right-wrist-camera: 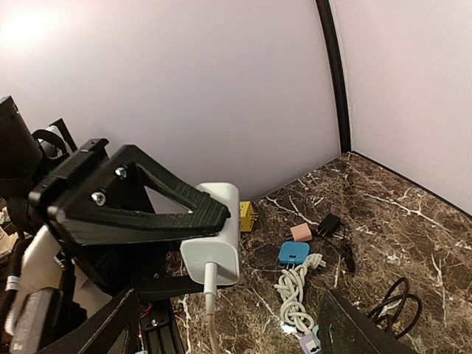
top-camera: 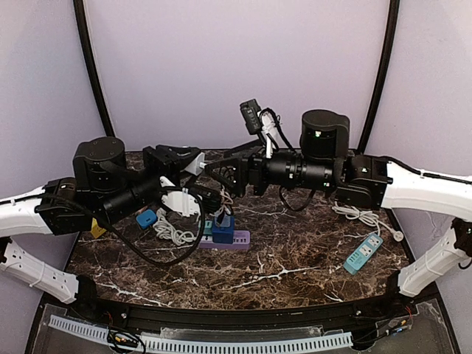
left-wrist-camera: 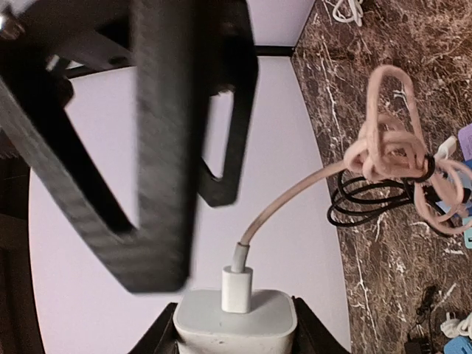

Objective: Insert the plug
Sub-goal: Pick up the plug from the center of the board.

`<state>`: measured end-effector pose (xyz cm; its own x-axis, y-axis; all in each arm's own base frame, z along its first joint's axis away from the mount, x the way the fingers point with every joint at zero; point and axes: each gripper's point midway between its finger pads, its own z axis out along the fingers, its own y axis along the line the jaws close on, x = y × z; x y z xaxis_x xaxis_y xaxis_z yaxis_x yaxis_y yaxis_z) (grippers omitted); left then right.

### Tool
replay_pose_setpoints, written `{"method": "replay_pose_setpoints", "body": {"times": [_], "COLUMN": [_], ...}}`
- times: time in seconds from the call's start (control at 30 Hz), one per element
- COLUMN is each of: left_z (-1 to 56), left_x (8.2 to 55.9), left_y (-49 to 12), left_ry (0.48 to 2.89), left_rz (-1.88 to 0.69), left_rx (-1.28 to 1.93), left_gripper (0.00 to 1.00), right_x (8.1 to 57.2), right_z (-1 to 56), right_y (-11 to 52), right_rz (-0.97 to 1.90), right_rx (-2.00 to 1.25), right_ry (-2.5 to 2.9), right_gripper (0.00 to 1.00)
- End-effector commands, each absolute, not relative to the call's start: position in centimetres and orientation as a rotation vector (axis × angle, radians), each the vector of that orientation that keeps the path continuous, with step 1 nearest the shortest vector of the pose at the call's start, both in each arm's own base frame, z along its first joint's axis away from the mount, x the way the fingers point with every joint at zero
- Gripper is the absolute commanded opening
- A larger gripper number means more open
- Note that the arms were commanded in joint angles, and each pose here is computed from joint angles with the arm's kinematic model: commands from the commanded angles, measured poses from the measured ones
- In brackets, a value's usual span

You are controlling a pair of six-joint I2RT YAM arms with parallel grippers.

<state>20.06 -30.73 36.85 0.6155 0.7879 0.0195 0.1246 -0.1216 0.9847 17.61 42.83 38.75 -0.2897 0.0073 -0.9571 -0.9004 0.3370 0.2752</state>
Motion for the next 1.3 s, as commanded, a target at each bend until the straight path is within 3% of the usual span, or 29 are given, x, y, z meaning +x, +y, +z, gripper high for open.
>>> {"method": "replay_pose_setpoints", "body": {"times": [0.0, 0.57, 0.77, 0.9, 0.97, 1.0, 1.03, 1.1, 1.17, 1.2, 1.27], "left_z": [39.3, 37.5, 37.2, 36.9, 36.7, 36.5, 36.4, 36.2, 35.1, 32.8, 30.4], "left_x": [19.2, 18.9, 18.2, 18.0, 18.0, 18.0, 18.0, 18.0, 18.2, 18.4, 19.0], "left_y": [-31.8, -32.3, -32.4, -32.5, -32.5, -32.5, -32.5, -32.6, -32.5, -32.2, -31.2], "left_ry": [0.668, 0.692, 0.655, 0.639, 0.637, 0.641, 0.644, 0.672, 0.764, 0.861, 1.051], "left_rz": [0.676, 0.617, 0.585, 0.583, 0.580, 0.575, 0.570, 0.547, 0.500, 0.458, 0.378], "left_rx": [1.477, 1.436, 1.455, 1.471, 1.476, 1.480, 1.481, 1.495, 1.537, 1.594, 1.636], "left_gripper": [0.01, 0.01, 0.01, 0.01, 0.01, 0.01, 0.01, 0.02, 0.43, 0.70, 0.88], "right_x": [16.6, 18.6, 19.3, 19.6, 19.6, 19.5, 19.7, 19.9, 20.3, 20.6, 21.2], "right_z": [39.8, 36.3, 36.2, 36.1, 36.1, 36.1, 35.9, 35.6, 35.3, 35.0, 34.7], "right_y": [44.5, 47.3, 48.3, 48.7, 48.8, 48.8, 48.5, 47.9, 46.8, 46.0, 44.0], "right_rz": [1.201, 1.086, 1.096, 1.103, 1.107, 1.110, 1.104, 1.097, 1.090, 1.082, 1.044], "right_rx": [-0.849, -0.904, -0.916, -0.918, -0.923, -0.922, -0.911, -0.897, -0.872, -0.856, -0.823], "right_ry": [1.495, 1.518, 1.524, 1.526, 1.523, 1.524, 1.533, 1.544, 1.566, 1.584, 1.624], "right_gripper": [0.83, 0.78, 0.66, 0.47, 0.29, 0.12, 0.00, 0.00, 0.00, 0.00, 0.00]}}
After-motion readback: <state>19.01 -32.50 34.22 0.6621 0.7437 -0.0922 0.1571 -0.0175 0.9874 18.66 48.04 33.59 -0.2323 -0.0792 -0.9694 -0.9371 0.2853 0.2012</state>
